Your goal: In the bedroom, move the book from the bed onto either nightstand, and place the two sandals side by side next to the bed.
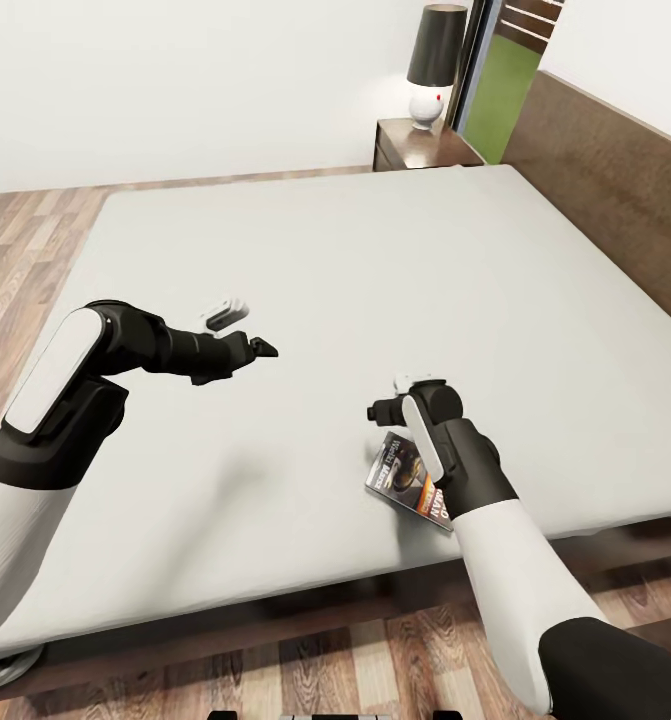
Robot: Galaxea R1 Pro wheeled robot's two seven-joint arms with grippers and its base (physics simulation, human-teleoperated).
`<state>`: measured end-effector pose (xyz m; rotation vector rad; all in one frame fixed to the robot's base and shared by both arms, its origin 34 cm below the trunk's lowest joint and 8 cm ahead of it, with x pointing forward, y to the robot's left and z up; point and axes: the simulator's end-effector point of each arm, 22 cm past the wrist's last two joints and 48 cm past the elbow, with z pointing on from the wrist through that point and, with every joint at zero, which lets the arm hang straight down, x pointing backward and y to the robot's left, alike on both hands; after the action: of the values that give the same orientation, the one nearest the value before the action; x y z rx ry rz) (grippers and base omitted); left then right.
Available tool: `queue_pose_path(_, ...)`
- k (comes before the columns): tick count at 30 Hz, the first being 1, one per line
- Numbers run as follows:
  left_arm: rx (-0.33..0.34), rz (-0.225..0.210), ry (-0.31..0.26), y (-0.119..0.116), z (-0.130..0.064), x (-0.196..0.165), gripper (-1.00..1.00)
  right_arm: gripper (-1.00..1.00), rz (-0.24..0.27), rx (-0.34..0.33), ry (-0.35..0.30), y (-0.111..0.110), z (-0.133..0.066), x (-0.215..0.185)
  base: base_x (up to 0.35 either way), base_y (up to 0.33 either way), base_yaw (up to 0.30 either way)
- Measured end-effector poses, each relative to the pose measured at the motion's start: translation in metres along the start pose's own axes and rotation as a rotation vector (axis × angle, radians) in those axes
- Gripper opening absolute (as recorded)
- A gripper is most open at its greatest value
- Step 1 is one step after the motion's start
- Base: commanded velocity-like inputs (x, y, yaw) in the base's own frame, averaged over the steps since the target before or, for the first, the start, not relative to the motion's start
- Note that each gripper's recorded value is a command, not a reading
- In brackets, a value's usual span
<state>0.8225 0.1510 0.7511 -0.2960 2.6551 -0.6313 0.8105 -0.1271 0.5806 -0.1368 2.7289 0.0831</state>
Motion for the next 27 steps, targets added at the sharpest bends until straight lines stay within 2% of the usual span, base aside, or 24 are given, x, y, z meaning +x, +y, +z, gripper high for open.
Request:
queue_pose_path(8,-0.001,-0.003,0.004,0.001,0.001,0.002,1.0,1.0,0.002,-0.003,0.045,0.001,0.01,0.016,0.0,0.0,0.0)
queue_pose_path(27,-0.004,-0.005,0.007,0.002,0.002,0.003,1.0,1.0,0.013,-0.011,0.063,0.003,0.021,0.029,-0.01,-0.001,0.0)
